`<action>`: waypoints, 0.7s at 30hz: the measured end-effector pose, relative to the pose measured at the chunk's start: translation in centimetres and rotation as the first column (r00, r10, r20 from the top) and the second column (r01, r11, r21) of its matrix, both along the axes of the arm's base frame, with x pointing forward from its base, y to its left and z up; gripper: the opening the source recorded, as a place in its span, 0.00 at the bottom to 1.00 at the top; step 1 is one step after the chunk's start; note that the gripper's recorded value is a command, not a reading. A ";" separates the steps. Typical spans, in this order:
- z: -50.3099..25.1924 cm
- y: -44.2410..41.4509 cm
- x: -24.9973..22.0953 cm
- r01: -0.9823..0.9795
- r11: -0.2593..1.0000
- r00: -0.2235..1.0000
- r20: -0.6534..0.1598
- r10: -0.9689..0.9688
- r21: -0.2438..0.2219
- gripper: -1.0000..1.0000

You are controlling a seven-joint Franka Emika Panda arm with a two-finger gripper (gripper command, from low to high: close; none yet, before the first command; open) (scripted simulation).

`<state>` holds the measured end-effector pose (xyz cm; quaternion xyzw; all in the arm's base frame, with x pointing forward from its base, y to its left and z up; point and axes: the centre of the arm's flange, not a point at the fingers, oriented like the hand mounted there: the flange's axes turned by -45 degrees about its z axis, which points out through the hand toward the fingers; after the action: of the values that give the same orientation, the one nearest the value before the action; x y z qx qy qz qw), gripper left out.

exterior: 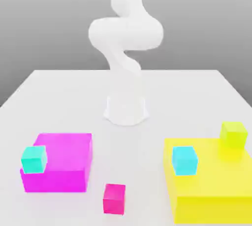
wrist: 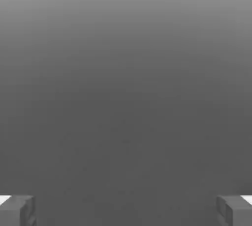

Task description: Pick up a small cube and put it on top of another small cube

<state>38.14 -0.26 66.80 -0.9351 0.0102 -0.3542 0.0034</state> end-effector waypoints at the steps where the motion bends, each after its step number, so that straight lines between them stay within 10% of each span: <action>1: -1.9 -0.1 1.4 0.003 1.000 0.999 -0.033 -0.002 0.002 0.50; 21: -41.9 -2.4 7.4 0.067 0.998 0.803 -0.594 -0.051 0.005 0.50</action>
<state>45.56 -2.65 24.89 -0.9981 0.0442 -0.0440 0.0012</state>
